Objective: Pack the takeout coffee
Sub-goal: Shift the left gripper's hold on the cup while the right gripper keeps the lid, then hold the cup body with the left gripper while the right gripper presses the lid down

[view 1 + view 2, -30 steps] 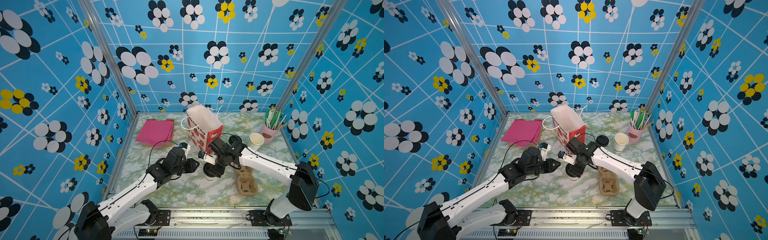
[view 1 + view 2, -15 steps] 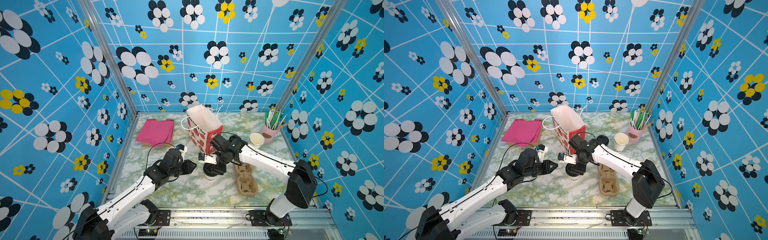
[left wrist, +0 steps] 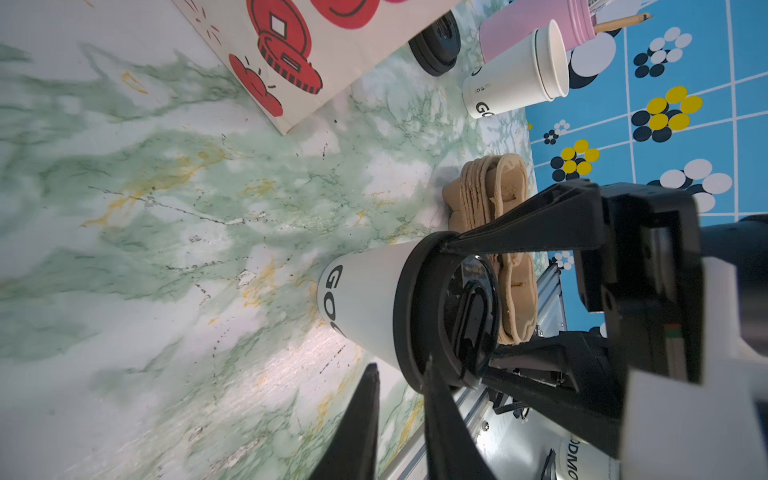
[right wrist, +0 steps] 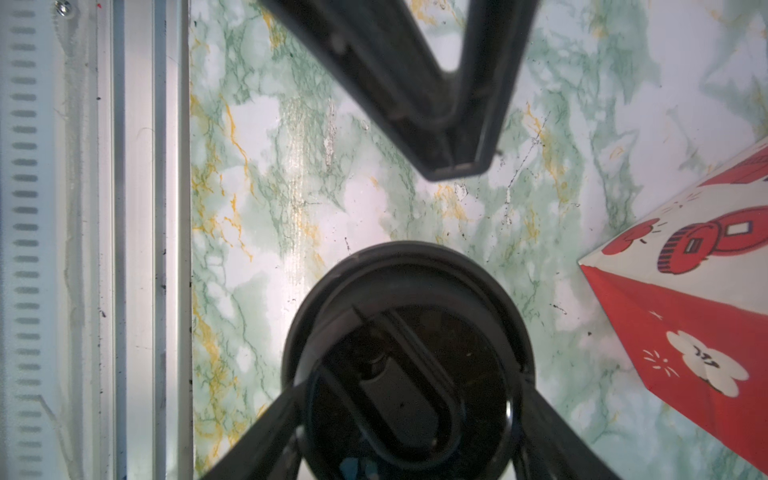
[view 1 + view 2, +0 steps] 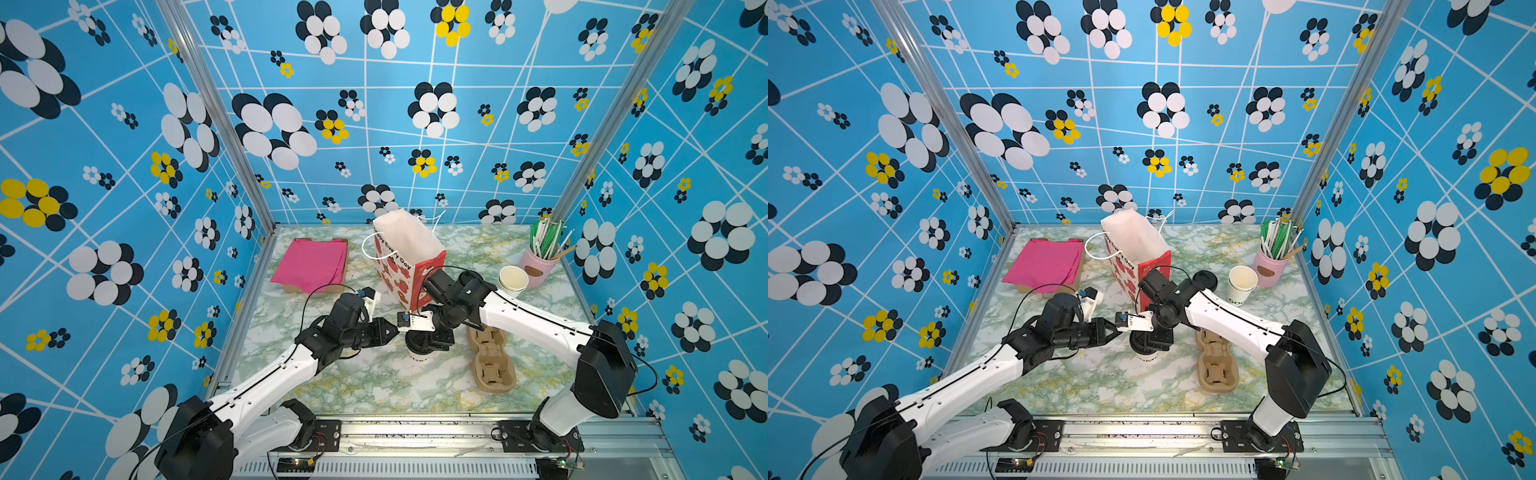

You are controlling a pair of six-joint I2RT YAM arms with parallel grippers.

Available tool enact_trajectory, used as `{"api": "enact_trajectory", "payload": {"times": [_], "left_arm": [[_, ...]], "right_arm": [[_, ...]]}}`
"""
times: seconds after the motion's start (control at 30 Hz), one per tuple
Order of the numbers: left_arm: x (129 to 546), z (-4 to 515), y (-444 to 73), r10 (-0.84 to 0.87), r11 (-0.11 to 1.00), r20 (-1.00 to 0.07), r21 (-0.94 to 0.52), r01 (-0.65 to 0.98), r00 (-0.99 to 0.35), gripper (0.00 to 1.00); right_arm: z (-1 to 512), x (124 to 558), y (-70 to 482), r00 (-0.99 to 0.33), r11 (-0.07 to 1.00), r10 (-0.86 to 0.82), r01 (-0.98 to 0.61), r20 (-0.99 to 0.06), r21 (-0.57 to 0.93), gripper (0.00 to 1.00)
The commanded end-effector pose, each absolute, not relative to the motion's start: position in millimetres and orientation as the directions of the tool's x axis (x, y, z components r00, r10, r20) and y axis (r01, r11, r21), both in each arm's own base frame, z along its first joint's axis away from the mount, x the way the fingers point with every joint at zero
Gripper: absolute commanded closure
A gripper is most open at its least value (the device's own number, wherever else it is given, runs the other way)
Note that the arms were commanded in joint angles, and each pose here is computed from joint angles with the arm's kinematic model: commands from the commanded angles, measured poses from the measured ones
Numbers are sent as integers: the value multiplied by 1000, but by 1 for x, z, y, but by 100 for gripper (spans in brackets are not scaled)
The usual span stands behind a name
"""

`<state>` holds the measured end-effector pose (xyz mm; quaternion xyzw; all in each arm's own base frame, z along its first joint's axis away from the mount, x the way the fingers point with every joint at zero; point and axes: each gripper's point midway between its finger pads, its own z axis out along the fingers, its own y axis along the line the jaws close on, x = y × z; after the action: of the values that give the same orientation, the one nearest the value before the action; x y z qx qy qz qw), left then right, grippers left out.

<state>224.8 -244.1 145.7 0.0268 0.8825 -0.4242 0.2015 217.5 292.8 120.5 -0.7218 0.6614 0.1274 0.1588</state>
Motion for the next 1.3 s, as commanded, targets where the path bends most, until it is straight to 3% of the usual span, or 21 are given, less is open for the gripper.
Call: {"api": "enact_trajectory", "payload": {"times": [0.0,0.73,1.27], "left_arm": [[225,149,-253,-90,601,-376,-759,251,-922,78],[236,140,-274,-43,577,-338,-776,253,-940,80],[213,97,-259,96,772,-280,-585,249,-955,82]], "right_arm": [[68,190,257,110,-134,-969,-986,-220,97,27],[65,196,256,122,-143,-967,-987,-225,78,26],[60,193,247,89,-109,-973,-990,-212,85,26]]}}
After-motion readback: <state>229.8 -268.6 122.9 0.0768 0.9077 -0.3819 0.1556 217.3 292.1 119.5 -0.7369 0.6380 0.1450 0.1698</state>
